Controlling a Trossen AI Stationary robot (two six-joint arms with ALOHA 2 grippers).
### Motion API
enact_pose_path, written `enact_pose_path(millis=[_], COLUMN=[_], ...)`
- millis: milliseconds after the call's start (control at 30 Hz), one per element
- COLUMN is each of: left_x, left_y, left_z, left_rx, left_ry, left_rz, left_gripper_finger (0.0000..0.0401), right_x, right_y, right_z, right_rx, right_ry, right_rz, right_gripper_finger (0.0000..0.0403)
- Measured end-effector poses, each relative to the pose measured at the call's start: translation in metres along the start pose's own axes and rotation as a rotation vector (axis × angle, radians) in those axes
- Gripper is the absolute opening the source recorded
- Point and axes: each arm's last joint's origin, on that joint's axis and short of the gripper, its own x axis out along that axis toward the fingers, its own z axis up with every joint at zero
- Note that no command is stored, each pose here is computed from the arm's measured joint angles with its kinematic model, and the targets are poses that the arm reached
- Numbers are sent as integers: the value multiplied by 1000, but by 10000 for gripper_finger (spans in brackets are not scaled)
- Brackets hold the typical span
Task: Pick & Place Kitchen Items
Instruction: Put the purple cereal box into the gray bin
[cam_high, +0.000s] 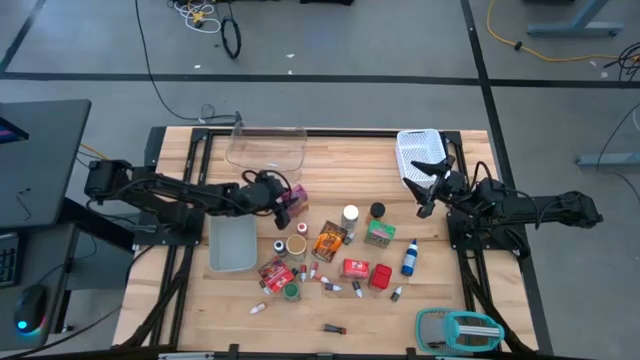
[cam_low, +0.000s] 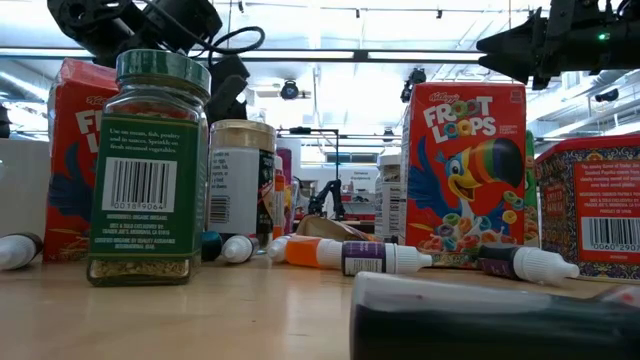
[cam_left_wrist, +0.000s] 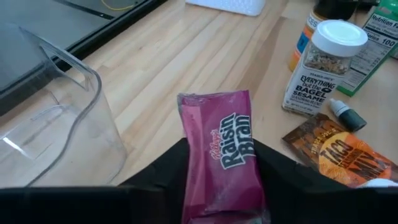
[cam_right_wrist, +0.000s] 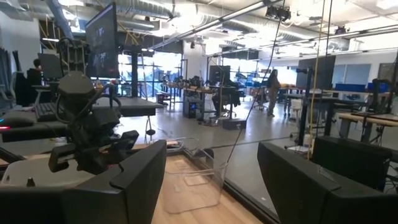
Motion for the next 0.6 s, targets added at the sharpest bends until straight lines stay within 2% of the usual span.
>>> enact_pose_path(millis=[133, 300, 467, 600], left_x=[-13, -50, -97, -127], left_y=[3, 14, 28, 41], left_z=[11, 30, 36, 30], left_rx=[-24, -51, 93, 121], left_ry=[-55, -147, -186, -188], left_rz=[-15, -41, -155, -190], left_gripper_finger=[137, 146, 137, 139], right_x=[0, 0, 0, 0], right_y=[0, 0, 0, 0], right_z=[0, 0, 1, 1], right_rx=[-11, -11, -25, -35], right_ry=[0, -3, -5, -8], right_rz=[0, -1, -1, -2], right_gripper_finger=[262, 262, 262, 262])
